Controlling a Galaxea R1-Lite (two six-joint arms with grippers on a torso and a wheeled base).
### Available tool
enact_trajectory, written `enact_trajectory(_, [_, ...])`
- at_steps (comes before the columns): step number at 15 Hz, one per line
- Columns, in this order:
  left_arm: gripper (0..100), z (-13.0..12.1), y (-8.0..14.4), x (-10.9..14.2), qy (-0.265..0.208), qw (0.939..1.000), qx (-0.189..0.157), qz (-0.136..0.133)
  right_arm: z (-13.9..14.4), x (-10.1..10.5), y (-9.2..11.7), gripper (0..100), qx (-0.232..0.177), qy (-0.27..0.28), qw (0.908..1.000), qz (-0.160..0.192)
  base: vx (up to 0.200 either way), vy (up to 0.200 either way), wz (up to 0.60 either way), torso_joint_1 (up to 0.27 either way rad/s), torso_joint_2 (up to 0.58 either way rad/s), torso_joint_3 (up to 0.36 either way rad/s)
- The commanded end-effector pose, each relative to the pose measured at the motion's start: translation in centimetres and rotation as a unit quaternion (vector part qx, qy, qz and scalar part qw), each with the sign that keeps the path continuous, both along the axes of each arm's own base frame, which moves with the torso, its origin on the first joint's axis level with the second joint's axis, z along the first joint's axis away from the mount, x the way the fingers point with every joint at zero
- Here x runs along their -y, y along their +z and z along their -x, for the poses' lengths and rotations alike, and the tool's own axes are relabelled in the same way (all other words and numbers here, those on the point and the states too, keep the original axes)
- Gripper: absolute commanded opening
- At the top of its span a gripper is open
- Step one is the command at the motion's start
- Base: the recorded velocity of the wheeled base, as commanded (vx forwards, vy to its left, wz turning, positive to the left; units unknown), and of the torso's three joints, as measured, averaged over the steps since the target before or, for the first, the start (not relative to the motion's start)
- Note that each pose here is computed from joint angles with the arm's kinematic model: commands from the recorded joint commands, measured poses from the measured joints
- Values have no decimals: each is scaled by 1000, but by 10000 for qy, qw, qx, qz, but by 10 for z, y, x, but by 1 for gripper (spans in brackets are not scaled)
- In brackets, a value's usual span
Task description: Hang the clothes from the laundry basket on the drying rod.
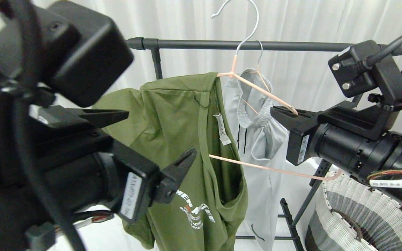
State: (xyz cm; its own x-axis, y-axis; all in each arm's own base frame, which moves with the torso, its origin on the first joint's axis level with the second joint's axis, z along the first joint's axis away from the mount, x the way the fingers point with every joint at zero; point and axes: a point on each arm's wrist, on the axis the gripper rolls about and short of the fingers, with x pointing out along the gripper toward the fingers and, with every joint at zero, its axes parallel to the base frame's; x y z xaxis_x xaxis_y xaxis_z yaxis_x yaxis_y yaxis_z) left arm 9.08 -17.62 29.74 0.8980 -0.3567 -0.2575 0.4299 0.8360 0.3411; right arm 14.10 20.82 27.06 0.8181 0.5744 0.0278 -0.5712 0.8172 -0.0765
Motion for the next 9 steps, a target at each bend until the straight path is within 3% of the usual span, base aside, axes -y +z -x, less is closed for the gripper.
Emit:
enact_trajectory(1, [100, 13, 13, -27, -87, 9995, 244, 174, 2, 4, 0, 0, 7, -17, 10000, 7, 0, 0, 0, 0, 0, 0])
enact_trajectory(3, [100, 13, 17, -36, -64, 9991, 408, -5, 5, 9, -1, 0, 82, -21, 9999, 114, 0, 0, 0, 0, 0, 0])
enact_trajectory(4, [100, 4, 20, -44, 136, 9978, 559, -320, 8, 14, -1, 0, 174, -10, 9997, 194, 0, 0, 0, 0, 0, 0])
enact_trajectory(5, [100, 0, 21, -46, 55, 9962, 658, -568, 11, 17, 0, 0, 204, 4, 9996, 200, 0, 0, 0, 0, 0, 0])
enact_trajectory(8, [100, -9, 23, -44, -477, 9901, 909, -955, 16, 22, -1, 0, 213, 34, 9996, 199, 0, 0, 0, 0, 0, 0])
enact_trajectory(9, [100, -19, 19, -42, -575, 9857, 955, -1265, 21, 23, 1, 0, 260, 108, 9994, 189, 0, 0, 0, 0, 0, 0])
